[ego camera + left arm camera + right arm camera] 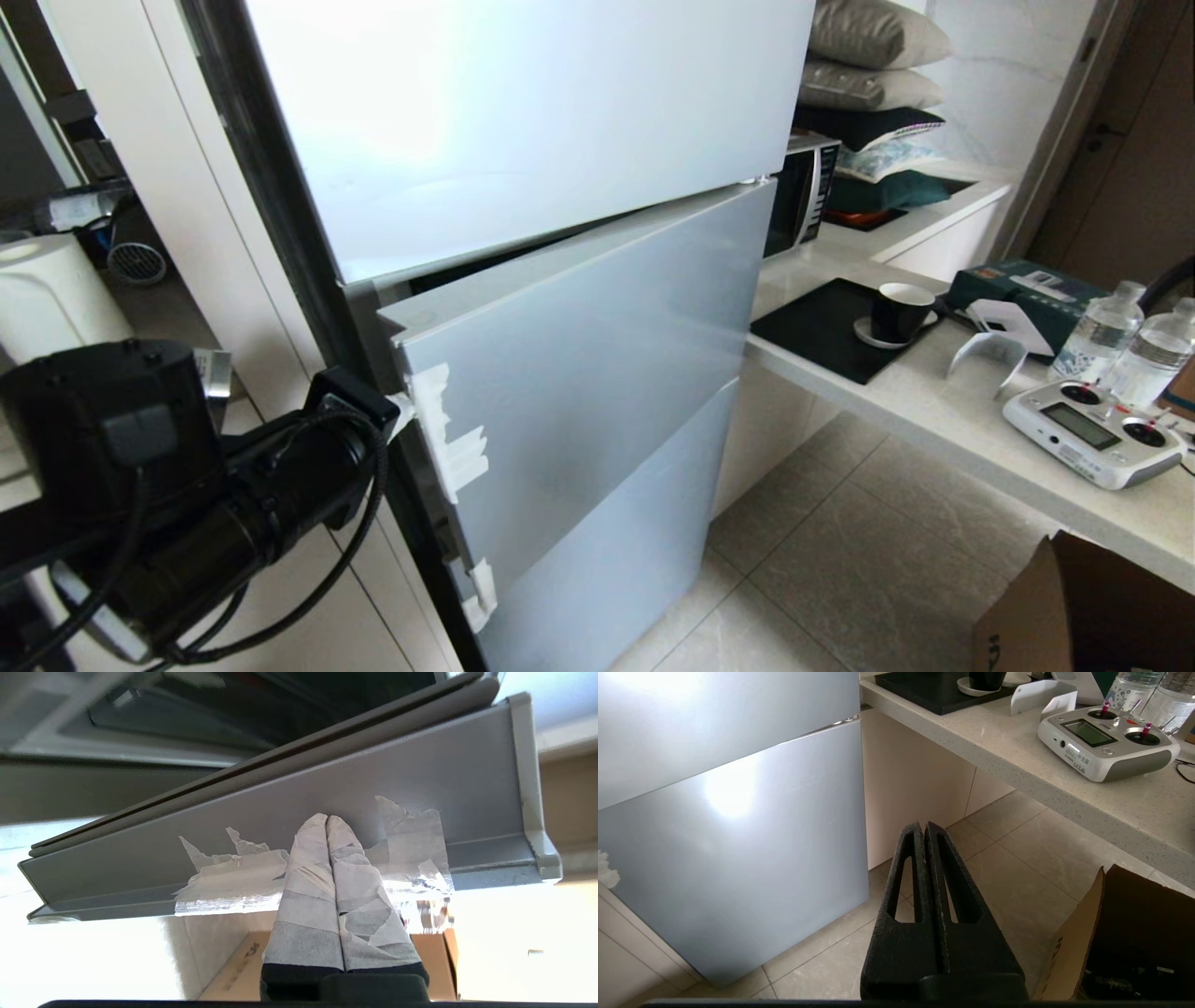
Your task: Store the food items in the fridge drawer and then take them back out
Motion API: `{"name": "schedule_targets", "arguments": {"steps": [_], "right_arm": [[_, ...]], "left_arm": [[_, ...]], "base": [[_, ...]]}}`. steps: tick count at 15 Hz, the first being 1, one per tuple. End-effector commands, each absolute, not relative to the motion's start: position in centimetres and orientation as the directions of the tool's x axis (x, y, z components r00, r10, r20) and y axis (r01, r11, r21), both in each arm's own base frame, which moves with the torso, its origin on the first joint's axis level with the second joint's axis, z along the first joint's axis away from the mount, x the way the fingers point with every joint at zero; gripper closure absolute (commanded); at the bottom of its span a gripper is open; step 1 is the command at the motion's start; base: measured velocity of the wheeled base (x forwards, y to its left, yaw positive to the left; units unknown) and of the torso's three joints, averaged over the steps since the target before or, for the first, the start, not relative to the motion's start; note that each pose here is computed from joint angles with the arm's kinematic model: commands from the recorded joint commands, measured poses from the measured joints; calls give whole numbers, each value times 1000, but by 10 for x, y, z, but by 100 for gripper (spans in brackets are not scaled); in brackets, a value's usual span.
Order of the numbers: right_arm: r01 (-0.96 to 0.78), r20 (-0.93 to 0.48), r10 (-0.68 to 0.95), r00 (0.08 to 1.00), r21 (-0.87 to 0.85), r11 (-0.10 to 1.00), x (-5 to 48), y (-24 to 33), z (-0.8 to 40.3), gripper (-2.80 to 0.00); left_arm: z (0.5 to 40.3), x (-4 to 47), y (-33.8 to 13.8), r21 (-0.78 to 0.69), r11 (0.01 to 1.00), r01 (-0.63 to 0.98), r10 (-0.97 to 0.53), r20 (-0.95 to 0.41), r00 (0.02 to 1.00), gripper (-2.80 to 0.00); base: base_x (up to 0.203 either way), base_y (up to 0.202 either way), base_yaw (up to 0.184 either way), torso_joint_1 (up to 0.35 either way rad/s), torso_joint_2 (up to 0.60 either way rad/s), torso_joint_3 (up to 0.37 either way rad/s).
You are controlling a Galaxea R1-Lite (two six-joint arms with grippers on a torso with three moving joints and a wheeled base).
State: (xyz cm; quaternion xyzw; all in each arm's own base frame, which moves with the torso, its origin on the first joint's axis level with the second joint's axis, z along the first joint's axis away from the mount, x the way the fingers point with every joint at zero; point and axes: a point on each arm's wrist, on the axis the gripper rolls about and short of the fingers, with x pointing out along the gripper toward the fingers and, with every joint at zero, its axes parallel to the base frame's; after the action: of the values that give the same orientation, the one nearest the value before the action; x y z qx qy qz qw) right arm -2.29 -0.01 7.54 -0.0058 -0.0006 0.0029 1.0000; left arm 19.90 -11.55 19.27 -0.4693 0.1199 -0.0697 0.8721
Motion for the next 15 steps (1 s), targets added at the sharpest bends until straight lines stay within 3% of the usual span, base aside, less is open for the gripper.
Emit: {"name": "schedule_targets", "arguments": {"steps": [1,8,13,15], "right_arm": [[-6,0,6,1000,-12,1000,-23,0,75,0],[-6,0,6,1000,-12,1000,-23,0,75,0],[-6,0,6,1000,-12,1000,-23,0,75,0],[-6,0,6,1000,-12,1000,-23,0,75,0]], "left_arm": [[191,194,-122,-836,548,25,-268,-147,952,0],[188,167,-142,-826,551,121,-424,-153,893,0],[190,126,-128,-826,483,291,-644,-109,757,0],[177,109,-114,-763,518,387,-710,-131,692,0]], "base": [[0,0,0,0,0,0],[0,0,0,0,0,0],[0,0,0,0,0,0],[0,0,0,0,0,0]]}}
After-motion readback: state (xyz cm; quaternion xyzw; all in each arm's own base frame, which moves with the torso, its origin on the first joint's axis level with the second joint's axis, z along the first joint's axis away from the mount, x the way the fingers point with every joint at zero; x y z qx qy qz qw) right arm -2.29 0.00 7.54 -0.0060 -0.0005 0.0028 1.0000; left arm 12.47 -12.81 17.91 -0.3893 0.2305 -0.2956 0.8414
